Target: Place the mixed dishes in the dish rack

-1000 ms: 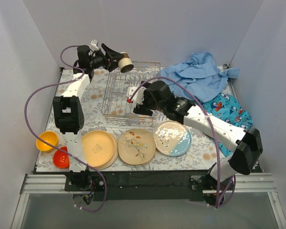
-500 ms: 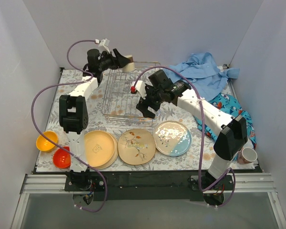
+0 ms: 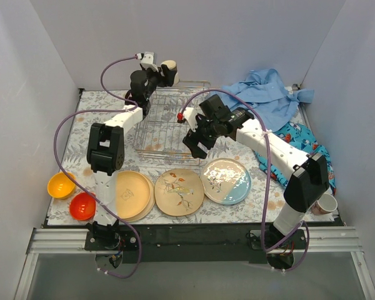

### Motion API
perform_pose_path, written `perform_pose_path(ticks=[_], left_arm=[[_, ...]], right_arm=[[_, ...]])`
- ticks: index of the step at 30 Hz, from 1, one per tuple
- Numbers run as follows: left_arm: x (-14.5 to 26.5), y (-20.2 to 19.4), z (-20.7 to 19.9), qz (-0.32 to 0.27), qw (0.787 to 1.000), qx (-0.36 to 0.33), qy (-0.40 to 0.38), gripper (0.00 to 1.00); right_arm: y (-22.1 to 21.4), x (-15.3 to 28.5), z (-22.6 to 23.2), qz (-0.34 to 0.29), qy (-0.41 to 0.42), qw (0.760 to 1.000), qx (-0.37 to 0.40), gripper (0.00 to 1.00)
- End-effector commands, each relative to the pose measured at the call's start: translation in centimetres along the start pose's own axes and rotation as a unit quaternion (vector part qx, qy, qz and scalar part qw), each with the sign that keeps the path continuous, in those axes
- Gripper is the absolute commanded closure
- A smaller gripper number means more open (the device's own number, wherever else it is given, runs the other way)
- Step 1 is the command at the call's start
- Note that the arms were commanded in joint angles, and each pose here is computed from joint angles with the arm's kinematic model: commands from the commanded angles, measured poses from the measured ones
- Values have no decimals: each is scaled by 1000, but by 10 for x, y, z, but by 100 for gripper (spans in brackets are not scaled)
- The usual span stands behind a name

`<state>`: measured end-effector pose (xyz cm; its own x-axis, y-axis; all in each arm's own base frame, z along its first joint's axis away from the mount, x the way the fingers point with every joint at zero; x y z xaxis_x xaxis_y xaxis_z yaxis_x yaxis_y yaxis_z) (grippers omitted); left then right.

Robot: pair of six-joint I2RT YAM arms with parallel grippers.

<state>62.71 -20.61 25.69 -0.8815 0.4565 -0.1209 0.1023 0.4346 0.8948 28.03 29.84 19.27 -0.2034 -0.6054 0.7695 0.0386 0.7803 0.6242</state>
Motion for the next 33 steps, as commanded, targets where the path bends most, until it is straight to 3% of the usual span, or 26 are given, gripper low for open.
perform_pose_path(ticks=[1,14,25,33], left_arm=[[-7,14,22,-57,995,-56,57,72],[-18,1,51,-92,987,-85,100,73],[-8,-43,73,-44,987,-77,137,72],[7,-61,76,-20,985,-77,152,64]], right_arm=[[3,16,0,-8,-18,1000,-12,11],[-13,15,4,12,-25,1000,-14,11],[-22,8,2,22,-31,999,-10,11],[-23,9,-5,25,-41,999,-9,11]])
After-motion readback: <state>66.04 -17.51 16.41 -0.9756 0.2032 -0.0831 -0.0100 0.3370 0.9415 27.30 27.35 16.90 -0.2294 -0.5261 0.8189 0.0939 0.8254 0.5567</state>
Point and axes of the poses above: each gripper's point midway between its finger pads, its own x axis back along the fingers, its own z axis along the line the jaws close on, y = z × x, the point moved 1 cm from there along x, back along the fingers, and after that the axes turned 14 degrees about x, right-handed, at the moved point
